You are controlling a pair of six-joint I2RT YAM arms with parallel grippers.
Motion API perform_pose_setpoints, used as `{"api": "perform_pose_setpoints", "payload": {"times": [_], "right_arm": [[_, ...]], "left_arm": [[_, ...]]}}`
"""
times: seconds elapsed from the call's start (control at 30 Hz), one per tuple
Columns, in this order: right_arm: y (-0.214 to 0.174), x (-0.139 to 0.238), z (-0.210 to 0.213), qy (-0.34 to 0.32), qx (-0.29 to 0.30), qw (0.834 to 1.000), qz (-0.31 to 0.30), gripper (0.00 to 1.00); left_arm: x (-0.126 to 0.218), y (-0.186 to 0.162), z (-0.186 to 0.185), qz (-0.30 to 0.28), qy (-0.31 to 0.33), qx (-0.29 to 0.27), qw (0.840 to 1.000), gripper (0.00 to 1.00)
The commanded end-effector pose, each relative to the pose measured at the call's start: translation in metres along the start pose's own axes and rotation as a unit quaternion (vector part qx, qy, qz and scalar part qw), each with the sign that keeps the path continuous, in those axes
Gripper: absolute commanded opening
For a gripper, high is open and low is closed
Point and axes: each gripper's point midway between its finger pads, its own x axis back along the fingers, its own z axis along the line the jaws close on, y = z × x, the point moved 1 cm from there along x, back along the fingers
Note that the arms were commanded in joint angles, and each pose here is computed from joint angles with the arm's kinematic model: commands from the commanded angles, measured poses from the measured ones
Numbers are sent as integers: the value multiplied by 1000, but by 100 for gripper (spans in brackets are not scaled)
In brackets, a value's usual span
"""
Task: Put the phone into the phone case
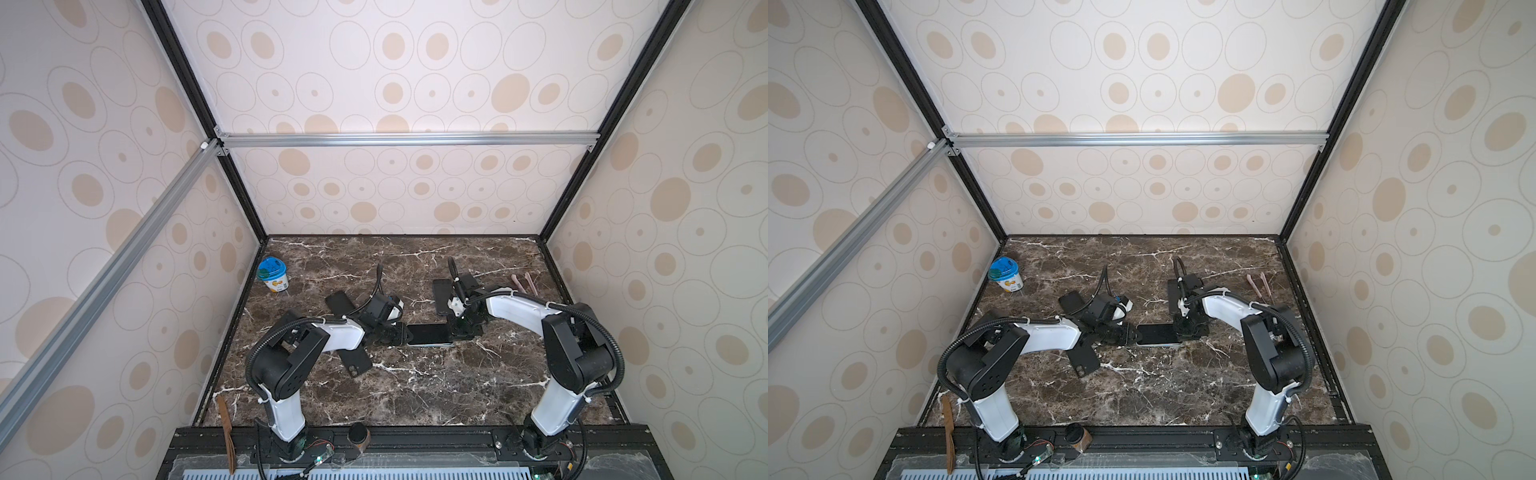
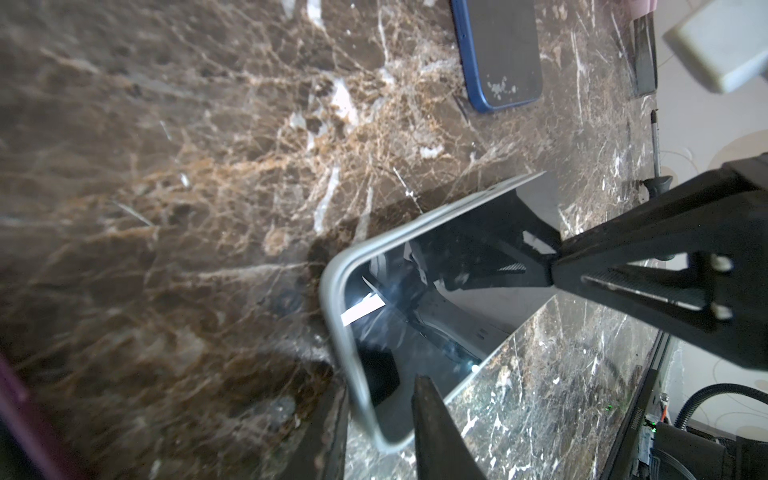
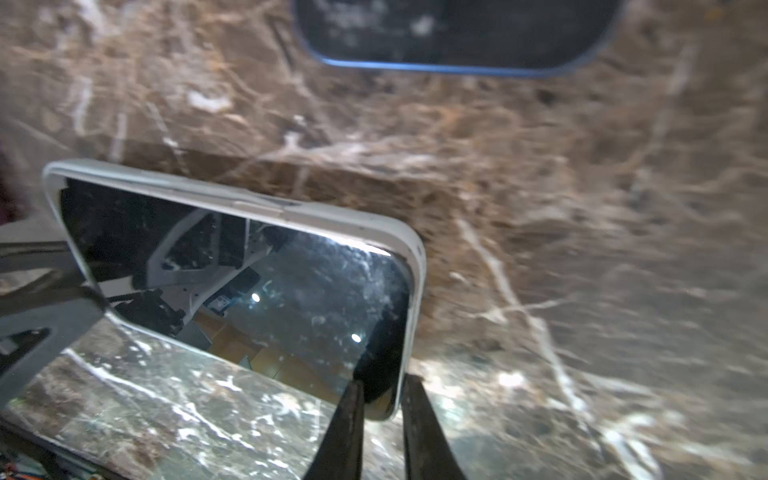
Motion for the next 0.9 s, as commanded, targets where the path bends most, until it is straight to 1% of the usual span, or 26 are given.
{"api": "perform_pose_setpoints", "payload": {"times": [0.0,0.33,0.57,0.87], "right_arm": [[-35,-50,5,-9,14,997,71,18],[-41,-69,1,-55,25,995,81,18],[-49,-82,-7,-82,21,992,92,18],[-63,-103,-12,-95,14,989,109,18]], "left_arm": [[-4,4,-3,-3,0,-2,1000,28],[-6,2,3,1,12,-3,1000,27],[-5,-1,9,4,26,-7,1000,26],[-4,-2,11,3,34,-7,999,26]]}}
